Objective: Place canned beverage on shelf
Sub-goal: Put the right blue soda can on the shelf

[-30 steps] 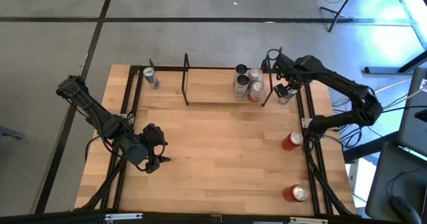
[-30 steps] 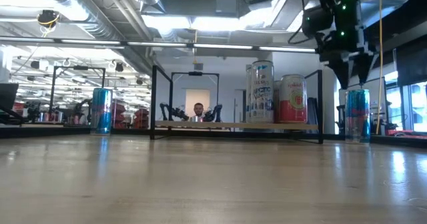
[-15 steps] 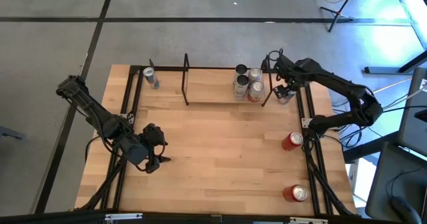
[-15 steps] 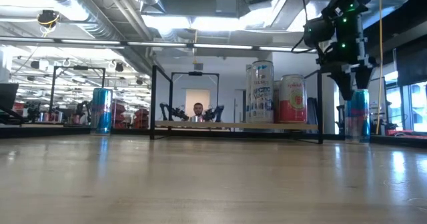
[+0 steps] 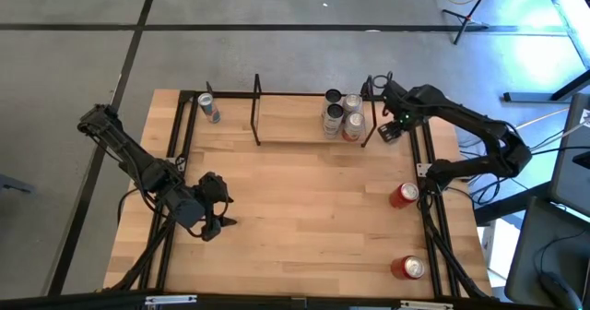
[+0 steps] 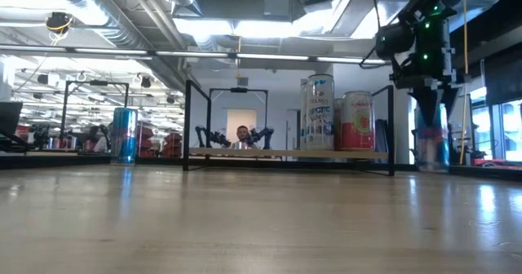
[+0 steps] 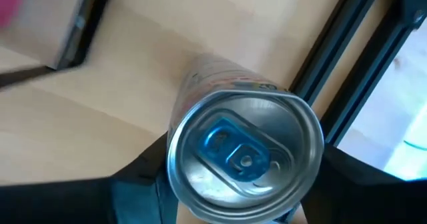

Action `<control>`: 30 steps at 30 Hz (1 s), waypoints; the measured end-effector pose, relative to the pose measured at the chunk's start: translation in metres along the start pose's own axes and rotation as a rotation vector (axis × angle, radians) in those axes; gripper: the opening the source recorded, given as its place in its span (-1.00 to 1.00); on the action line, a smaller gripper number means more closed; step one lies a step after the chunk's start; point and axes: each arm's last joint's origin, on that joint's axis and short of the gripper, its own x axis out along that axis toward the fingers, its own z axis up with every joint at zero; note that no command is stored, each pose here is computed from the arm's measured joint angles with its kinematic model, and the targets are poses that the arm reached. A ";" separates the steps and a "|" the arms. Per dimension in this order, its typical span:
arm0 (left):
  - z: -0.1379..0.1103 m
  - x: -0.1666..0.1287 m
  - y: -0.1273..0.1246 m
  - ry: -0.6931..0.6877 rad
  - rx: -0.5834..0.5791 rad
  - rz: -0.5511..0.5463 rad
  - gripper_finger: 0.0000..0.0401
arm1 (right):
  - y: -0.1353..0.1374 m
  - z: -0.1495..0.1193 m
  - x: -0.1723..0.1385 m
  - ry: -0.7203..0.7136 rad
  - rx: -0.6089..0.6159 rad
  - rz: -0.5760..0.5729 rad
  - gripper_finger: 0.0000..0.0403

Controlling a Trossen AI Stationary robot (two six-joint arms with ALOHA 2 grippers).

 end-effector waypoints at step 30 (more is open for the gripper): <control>0.001 0.001 0.001 -0.002 -0.004 0.004 0.53 | 0.074 -0.064 -0.092 -0.126 -0.245 0.460 0.03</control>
